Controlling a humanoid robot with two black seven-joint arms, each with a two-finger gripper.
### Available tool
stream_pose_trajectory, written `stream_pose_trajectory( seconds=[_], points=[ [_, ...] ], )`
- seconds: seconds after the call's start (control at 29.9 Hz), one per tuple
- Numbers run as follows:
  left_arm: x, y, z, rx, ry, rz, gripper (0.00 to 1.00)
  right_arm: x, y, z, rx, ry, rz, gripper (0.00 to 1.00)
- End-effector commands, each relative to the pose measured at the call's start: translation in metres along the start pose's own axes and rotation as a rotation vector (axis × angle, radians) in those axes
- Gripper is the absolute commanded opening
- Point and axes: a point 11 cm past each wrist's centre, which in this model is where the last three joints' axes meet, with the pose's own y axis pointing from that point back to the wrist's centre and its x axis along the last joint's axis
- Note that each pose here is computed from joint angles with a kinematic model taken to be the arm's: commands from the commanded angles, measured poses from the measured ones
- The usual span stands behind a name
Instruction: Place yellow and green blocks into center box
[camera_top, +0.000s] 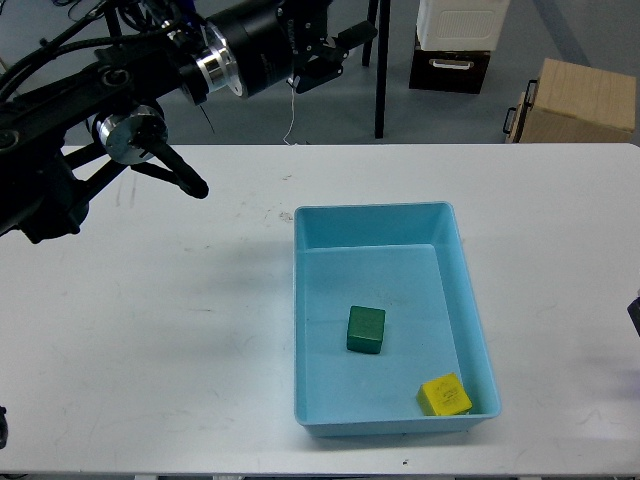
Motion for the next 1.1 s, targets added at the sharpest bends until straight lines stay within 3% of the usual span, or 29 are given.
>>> stream_pose_trajectory(
  seconds=[0.0, 0.2, 0.3, 0.4, 0.6, 0.84, 1.07],
  points=[
    [0.028, 0.037, 0.009, -0.220, 0.192, 0.073, 0.99, -0.002, -0.002, 0.000, 0.004, -0.002, -0.010, 1.00],
    [0.085, 0.155, -0.019, -0.508, 0.418, 0.403, 1.00, -0.001, -0.001, 0.002, 0.000, -0.007, -0.008, 1.00],
    [0.073, 0.198, -0.033, -0.576, 0.465, 0.464, 1.00, -0.001, 0.000, 0.004, -0.003, -0.007, -0.006, 1.00],
    [0.045, 0.234, -0.062, -0.554, 0.523, 0.509, 1.00, -0.002, -0.001, 0.001, 0.002, 0.002, -0.009, 1.00],
    [-0.020, 0.271, -0.113, -0.571, 0.735, 0.579, 1.00, -0.004, -0.003, 0.001, 0.019, 0.006, -0.016, 1.00],
    [-0.045, 0.317, -0.147, -0.588, 0.879, 0.709, 1.00, 0.006, 0.019, 0.031, -0.011, -0.032, 0.024, 1.00],
    [-0.071, 0.353, -0.175, -0.600, 0.997, 0.827, 1.00, 0.006, 0.036, 0.034, -0.005, -0.039, 0.046, 1.00]
  ],
)
